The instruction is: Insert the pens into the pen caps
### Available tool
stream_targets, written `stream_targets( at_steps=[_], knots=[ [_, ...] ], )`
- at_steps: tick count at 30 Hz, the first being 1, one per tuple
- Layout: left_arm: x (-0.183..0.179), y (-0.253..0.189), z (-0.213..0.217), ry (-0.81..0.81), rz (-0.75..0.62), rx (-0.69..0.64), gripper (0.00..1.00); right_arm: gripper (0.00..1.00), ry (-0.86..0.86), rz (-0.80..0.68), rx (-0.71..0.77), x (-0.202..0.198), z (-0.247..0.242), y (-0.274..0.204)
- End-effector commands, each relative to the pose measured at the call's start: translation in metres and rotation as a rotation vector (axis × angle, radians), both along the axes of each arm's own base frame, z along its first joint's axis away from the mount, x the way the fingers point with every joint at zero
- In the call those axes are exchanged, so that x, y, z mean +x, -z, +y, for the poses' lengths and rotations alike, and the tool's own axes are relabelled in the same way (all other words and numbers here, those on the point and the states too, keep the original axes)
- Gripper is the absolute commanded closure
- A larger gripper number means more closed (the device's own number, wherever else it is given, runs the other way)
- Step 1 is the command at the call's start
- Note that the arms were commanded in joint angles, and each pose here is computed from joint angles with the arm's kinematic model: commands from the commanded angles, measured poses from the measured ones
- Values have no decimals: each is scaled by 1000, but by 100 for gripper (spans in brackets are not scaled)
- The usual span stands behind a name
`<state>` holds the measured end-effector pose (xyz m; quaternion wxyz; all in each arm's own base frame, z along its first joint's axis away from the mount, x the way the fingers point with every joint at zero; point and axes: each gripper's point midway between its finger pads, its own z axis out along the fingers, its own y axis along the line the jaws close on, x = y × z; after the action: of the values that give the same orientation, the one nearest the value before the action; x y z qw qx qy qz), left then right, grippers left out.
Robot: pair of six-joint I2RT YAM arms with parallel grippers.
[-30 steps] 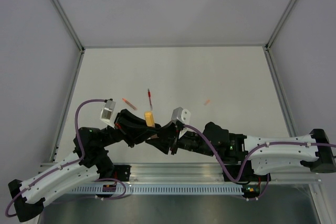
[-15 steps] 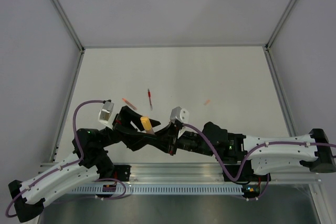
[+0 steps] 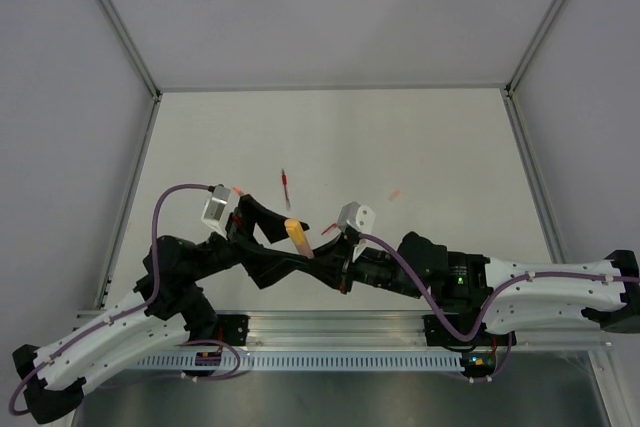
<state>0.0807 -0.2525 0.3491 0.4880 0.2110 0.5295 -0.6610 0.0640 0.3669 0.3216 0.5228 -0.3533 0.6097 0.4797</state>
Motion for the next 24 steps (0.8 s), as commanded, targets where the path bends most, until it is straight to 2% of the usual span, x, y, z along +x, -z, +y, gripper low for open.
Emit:
stream_targets(
  at_steps=[1,7,16,24],
  knots=[
    [8,-21,9,-82,-36,-11,0,100,47,21,-30,6,-8,3],
    [23,-31,10,-151,-3,56,0,100,50,34,-60,6,-9,18],
    [26,-39,11,-173,-28,45,1,100,48,48,-87,5,-8,28],
    [28,-37,10,-182,-37,51,8,100,26,62,-97,1,-5,35]
  ],
)
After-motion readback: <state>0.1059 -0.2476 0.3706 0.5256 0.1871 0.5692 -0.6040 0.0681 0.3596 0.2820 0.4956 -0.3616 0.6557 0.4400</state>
